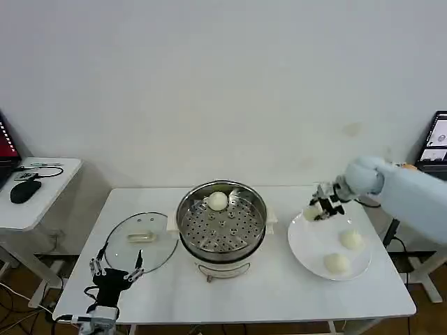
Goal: Take steamed baozi put them in steamer then cover it.
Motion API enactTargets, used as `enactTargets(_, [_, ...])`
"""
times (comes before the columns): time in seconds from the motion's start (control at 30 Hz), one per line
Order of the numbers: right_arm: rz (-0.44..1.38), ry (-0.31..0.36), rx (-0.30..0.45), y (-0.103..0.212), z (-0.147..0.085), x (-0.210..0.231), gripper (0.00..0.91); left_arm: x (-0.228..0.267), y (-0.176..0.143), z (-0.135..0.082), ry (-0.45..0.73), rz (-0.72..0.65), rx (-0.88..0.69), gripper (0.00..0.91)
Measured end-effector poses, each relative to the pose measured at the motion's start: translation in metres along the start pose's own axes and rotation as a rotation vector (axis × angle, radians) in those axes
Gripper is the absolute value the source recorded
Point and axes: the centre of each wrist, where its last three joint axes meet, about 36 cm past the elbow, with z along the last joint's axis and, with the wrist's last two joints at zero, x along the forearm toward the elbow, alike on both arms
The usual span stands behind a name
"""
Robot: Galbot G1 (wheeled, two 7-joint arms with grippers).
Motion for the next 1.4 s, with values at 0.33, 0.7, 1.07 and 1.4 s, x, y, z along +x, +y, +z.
enactTargets(0.33, [0.034,-0.094,0.048,-0.043,-0.087,0.032,0.514,-0.005,0.007,-0.001,-0.007,-0.028,0.005,0.907])
enactTargets(0.7, [-0.033,-0.185,0.066,-0.069,-0.202,0.009,0.514,-0.004,0.014,-0.007,-0.024,-0.061,0.019,0.907])
enactTargets(1.07, [-0.13,-0.178,0.029,-0.069,-0.265,-0.045,0.514,-0.005,0.024,-0.012,-0.04,-0.088,0.033,0.907])
enactTargets(1.4, [-0.172,-0.177,0.019,-0.065,-0.292,-0.076,0.514,-0.008,0.025,-0.009,-0.039,-0.089,0.035,0.907])
